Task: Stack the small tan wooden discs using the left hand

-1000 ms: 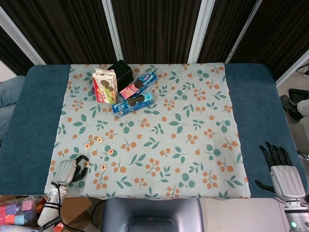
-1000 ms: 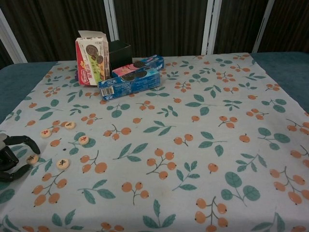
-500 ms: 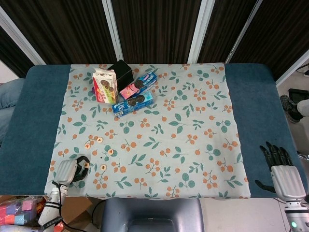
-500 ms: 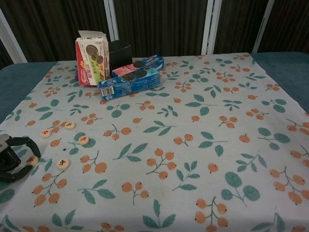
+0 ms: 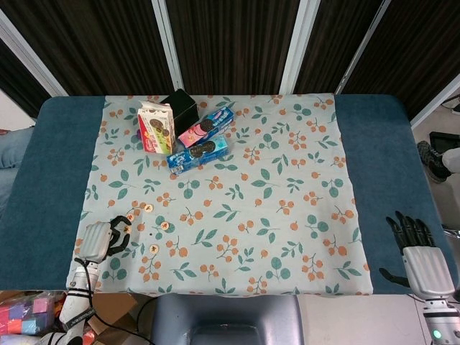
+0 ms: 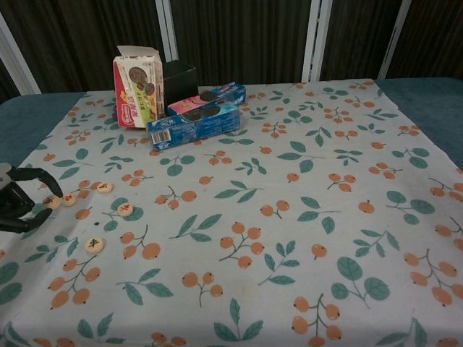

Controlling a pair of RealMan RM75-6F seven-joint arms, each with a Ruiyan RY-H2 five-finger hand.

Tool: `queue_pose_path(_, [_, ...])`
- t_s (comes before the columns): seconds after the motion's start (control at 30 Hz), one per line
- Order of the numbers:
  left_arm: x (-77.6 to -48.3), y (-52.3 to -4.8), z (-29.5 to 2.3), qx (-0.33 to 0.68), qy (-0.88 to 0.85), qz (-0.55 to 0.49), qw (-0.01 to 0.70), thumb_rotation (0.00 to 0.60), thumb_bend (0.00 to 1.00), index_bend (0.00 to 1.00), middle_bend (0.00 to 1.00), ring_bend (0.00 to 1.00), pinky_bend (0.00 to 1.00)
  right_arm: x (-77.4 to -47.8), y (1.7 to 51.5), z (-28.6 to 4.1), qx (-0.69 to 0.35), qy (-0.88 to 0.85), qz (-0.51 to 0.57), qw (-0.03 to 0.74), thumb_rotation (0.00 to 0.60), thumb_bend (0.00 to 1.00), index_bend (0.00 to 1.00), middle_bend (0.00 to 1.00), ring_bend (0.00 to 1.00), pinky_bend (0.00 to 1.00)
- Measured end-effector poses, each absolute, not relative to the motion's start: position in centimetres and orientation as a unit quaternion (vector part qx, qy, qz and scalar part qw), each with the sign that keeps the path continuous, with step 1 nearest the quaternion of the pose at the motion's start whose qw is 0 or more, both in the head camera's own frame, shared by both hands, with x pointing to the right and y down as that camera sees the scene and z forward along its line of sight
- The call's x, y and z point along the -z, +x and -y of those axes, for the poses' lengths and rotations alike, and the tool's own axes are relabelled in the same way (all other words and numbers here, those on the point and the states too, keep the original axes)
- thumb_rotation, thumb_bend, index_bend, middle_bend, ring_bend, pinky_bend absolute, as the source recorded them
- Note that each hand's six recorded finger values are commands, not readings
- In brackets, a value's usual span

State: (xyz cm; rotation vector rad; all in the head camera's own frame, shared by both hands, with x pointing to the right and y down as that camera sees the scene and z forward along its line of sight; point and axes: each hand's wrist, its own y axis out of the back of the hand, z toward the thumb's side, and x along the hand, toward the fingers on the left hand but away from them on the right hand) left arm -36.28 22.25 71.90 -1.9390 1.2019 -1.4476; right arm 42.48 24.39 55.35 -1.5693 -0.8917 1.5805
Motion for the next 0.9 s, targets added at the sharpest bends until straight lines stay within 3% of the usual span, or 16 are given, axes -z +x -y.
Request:
queue_pose_path(0.43, [-75.0, -35.1, -17.8, 0.552, -0.678, -0.439, 0.207, 0.6, 0.44, 0.47, 1.0, 1.0, 1.0, -55.3, 42.8, -24.1, -0.616, -0.606, 0.352, 0.36, 0.6, 0.19, 0.0, 0.0, 0.0, 0.0])
queue_pose_path(0.9, [-75.3, -35.6, -18.3, 0.563, -0.677, -0.427, 0.206, 0.6, 0.44, 0.46, 1.0, 1.0, 1.0, -55.2, 42.9, -24.1, -0.616, -0.605, 0.355, 0.359, 0.6, 0.19, 0.0, 0.0, 0.0, 0.0])
